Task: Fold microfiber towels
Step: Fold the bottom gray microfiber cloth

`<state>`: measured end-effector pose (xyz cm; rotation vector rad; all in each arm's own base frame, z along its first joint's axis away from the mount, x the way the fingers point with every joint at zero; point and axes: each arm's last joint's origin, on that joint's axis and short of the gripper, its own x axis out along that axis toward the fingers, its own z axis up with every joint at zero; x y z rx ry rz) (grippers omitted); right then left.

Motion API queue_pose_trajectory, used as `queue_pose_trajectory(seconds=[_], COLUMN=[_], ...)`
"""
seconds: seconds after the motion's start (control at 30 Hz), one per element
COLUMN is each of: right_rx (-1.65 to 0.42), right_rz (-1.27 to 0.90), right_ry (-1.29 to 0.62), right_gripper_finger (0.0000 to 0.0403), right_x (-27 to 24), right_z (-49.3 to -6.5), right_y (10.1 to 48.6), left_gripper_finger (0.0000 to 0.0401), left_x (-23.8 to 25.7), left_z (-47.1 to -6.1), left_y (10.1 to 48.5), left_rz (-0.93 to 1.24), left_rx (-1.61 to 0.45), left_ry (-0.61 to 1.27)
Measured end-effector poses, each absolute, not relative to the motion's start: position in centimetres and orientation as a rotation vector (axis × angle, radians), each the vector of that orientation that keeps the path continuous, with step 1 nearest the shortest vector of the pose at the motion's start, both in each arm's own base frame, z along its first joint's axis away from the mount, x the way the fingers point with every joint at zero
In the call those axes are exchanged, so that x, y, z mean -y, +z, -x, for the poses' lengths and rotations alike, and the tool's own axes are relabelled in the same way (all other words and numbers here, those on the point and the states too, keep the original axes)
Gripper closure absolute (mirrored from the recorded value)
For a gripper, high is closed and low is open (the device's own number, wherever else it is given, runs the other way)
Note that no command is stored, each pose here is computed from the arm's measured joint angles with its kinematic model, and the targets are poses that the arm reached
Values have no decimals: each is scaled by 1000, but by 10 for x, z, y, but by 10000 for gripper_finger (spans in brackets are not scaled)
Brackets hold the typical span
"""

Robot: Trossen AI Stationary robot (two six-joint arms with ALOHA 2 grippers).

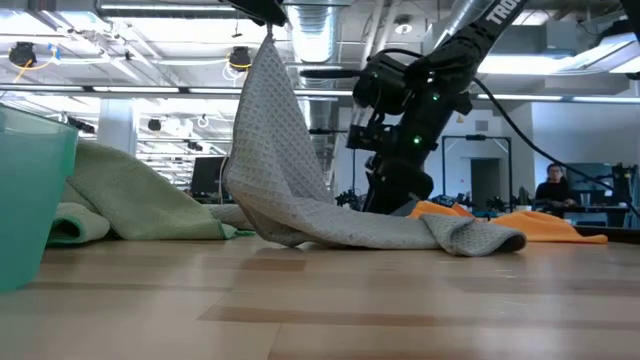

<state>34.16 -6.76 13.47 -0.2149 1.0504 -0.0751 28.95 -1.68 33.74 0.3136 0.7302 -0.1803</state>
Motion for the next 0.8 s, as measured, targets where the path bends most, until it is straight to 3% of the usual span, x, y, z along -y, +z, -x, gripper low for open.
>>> queue_pose_trajectory(seconds=[0.57, 0.8], right_rx=[-1088, -1100], right_rz=[238, 237], right_ry=[-105, -123], right_gripper_finger=[234, 280], right_x=[64, 64], right_z=[-345, -343], right_y=[121, 122], left_gripper_finger=[401, 401], left_x=[17, 17], left_z=[-289, -288], left_y=[337, 336], left_rz=[-313, -313], left_rx=[-742, -747], left_ry=[-182, -182])
